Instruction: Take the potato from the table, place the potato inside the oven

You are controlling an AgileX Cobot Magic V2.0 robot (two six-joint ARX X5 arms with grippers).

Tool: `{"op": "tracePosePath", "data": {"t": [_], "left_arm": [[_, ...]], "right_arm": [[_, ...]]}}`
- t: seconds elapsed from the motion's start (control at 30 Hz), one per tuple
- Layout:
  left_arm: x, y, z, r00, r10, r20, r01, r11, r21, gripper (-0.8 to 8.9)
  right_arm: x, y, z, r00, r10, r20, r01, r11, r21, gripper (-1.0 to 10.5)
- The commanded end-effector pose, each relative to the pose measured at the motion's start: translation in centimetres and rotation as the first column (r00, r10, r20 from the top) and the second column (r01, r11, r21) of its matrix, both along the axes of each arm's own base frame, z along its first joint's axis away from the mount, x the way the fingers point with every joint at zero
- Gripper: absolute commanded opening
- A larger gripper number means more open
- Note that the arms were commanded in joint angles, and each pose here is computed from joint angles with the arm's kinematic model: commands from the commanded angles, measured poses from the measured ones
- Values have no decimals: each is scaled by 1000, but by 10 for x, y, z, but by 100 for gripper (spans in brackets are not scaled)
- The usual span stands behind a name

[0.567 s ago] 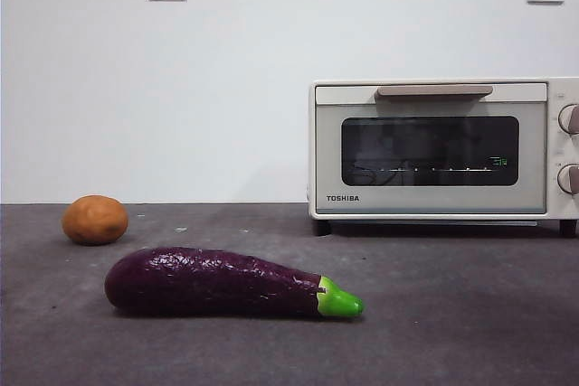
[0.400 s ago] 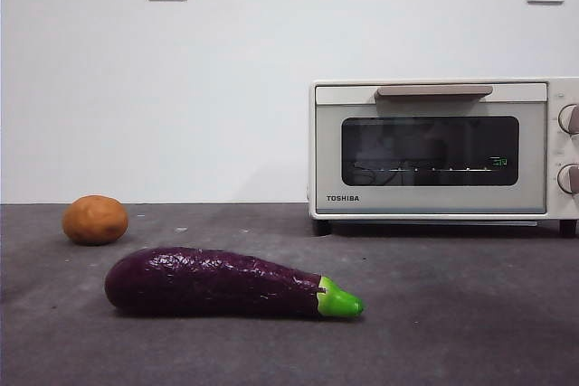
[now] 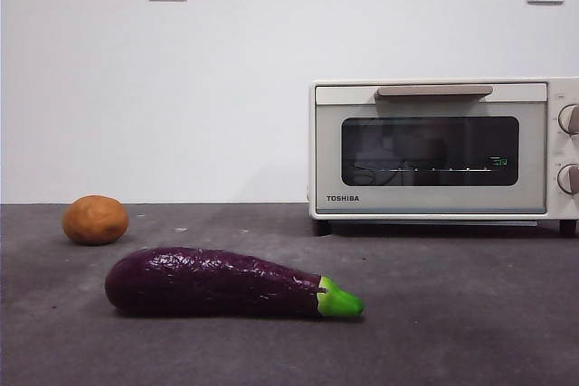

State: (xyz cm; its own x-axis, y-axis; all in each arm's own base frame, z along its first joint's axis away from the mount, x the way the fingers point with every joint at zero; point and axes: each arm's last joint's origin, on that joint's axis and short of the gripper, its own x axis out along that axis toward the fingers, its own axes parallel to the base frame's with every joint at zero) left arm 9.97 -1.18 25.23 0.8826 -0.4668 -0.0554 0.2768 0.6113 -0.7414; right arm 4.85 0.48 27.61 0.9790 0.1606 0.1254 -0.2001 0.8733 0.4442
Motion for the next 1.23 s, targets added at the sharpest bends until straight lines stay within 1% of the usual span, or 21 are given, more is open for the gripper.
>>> {"op": "tracePosePath", "data": {"t": [0.03,0.2,0.33,0.4,0.57,0.7,0.83,0.9,1.03,1.07,1.23], "left_arm": [[1,-1,14,999,-28,20,28,1000,-7,-4],[10,-2,36,994,-112,12,112,994,-11,-4],[26,-4,51,980,-198,-16,198,980,-8,-4],[35,-5,56,971,-237,-26,237,972,3,-4],[63,-10,69,950,-308,-57,310,950,32,-4],[87,-20,77,929,-362,-83,366,929,47,-4],[111,-37,84,897,-430,-100,437,897,66,-4],[123,-49,87,875,-472,-106,480,873,79,-4],[144,-76,92,828,-549,-111,559,822,109,-4],[150,-84,94,814,-570,-112,581,806,116,-4],[175,-117,100,764,-634,-120,645,755,117,-4]], "right_arm": [[-6,0,9,1000,-4,20,5,1000,-28,0],[-17,0,24,999,-6,46,8,999,-40,0],[-22,0,37,1000,-5,30,6,999,-41,0],[-23,0,42,1000,-6,-3,5,999,-41,0],[-20,0,56,989,-6,-145,-1,999,-47,1],[-13,0,69,961,-6,-277,-8,999,-47,1],[-2,0,83,941,-14,-338,-2,999,-48,1],[5,0,88,924,-15,-382,-2,999,-44,1],[17,0,93,871,-13,-491,-10,999,-44,1],[21,0,93,851,-10,-525,-15,999,-42,1],[35,0,91,768,-10,-640,-22,999,-42,1]]}}
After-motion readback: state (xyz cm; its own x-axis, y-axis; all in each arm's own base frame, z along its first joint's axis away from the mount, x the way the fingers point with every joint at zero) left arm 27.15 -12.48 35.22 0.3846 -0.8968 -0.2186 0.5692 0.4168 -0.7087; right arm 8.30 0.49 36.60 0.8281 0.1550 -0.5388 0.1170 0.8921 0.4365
